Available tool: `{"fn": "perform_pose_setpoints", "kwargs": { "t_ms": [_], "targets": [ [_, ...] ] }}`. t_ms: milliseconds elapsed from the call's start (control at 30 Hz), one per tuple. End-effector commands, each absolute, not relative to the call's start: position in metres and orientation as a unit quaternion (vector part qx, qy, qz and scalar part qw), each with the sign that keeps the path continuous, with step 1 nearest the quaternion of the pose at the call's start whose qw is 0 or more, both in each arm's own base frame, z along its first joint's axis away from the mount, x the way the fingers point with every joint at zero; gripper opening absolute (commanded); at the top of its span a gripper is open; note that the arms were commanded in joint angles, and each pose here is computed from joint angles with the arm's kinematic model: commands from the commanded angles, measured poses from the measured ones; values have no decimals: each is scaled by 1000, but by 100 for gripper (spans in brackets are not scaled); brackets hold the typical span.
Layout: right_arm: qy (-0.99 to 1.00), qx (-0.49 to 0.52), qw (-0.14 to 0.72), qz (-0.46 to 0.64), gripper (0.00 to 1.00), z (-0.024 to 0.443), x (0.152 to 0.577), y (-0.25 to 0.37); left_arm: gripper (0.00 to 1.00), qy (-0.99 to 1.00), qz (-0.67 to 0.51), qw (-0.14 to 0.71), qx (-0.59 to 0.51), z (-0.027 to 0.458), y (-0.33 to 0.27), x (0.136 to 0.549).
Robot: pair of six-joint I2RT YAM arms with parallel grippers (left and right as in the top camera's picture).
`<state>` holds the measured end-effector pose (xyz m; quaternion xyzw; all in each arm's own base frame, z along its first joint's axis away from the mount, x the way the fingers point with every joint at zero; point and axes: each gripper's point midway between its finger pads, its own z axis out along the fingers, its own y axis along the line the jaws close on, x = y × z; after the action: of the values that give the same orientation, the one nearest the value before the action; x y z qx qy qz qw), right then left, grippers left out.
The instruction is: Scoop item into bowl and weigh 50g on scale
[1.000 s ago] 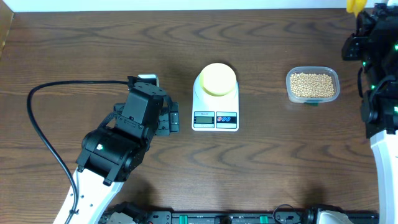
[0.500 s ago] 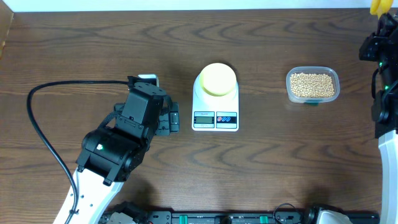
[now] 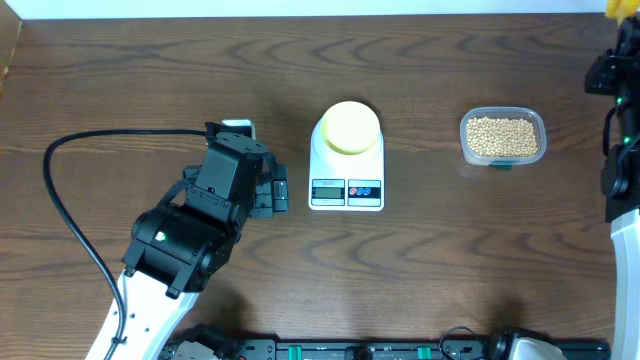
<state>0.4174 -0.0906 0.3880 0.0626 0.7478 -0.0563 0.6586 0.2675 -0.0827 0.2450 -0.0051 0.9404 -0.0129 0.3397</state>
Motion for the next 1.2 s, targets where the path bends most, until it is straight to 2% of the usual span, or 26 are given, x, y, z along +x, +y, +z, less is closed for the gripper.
{"fn": "perform_pose_setpoints", "kwargs": {
  "t_ms": [0, 567, 933, 1167],
  "targets": [
    [731, 66, 677, -58, 1, 404, 419, -94, 96, 938, -5, 346, -12, 249, -79, 270],
    [725, 65, 682, -65, 1, 408, 417, -102, 97, 938, -5, 346, -12, 249, -79, 270],
    [727, 106, 679, 15, 1, 403, 418, -91, 96, 938, -5, 346, -12, 249, -79, 270],
    [713, 64, 694, 73, 1, 416, 420, -67, 96, 938, -5, 346, -12, 249, -79, 270]
  ]
}}
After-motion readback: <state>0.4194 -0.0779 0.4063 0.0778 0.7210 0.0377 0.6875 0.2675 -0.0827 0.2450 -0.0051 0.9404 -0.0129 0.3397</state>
